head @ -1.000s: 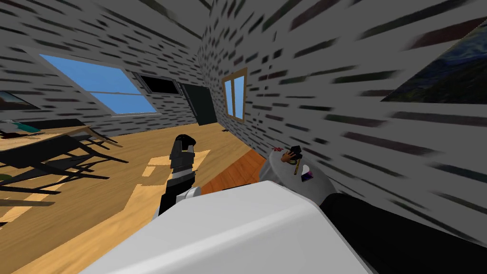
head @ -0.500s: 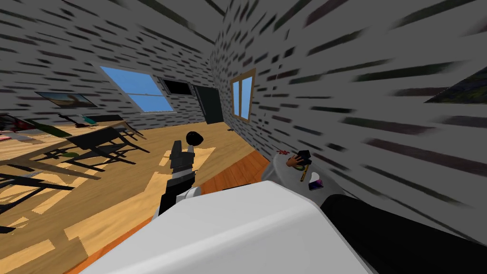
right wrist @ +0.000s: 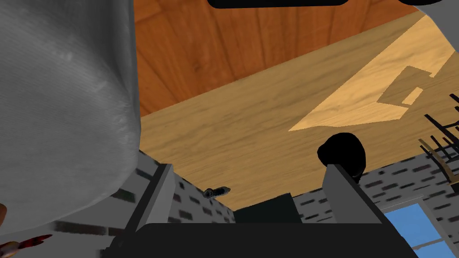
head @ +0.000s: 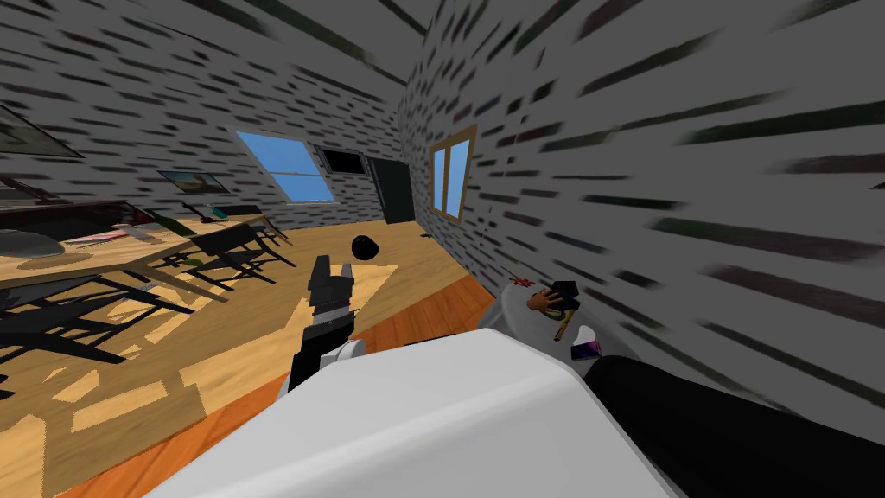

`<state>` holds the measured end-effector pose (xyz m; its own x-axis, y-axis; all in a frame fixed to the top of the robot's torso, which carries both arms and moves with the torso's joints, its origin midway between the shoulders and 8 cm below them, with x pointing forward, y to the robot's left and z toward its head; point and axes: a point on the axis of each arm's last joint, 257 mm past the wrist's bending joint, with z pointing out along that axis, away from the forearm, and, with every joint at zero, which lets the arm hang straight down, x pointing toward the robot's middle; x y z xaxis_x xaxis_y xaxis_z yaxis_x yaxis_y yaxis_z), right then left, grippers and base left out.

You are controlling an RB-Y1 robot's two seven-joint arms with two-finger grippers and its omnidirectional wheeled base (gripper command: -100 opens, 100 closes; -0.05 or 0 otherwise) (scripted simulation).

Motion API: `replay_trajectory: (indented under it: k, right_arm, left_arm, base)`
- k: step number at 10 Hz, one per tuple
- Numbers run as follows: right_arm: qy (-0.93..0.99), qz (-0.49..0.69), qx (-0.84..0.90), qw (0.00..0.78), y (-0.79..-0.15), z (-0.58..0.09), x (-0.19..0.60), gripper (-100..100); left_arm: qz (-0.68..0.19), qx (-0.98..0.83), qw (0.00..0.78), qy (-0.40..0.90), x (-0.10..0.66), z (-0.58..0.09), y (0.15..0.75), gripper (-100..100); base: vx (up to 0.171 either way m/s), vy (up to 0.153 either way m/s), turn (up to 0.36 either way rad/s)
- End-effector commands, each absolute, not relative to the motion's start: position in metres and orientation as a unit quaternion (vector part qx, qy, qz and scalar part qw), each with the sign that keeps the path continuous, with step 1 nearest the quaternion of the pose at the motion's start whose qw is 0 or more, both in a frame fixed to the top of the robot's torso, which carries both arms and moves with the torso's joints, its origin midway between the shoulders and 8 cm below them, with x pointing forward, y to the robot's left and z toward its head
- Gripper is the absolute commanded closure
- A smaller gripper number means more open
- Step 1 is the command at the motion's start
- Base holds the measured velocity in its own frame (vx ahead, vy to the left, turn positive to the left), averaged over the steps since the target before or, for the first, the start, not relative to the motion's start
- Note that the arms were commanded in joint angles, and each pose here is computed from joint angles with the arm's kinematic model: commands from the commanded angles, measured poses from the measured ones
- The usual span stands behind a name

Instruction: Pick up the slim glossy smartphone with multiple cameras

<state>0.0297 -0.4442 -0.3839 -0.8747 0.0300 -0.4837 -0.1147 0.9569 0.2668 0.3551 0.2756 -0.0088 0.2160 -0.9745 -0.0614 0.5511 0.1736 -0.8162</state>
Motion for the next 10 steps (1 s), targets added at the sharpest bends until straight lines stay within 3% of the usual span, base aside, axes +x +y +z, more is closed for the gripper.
replay_trajectory:
  k: [1, 10]
  right_arm:
    - [0.966, 0.127, -0.052, 0.219, -0.462, -0.386, 0.015, -100]
    - [0.972, 0.057, -0.208, 0.097, -0.540, -0.372, -0.011, -100]
  left_arm:
    - [-0.544, -0.342, 0.701, 0.309, 0.355, -0.009, 0.276, 0]
    - [-0.544, -0.342, 0.701, 0.310, 0.355, -0.009, 0.276, 0]
  base:
    - [-0.023, -0.044, 0.177]
    - [-0.040, -0.061, 0.128]
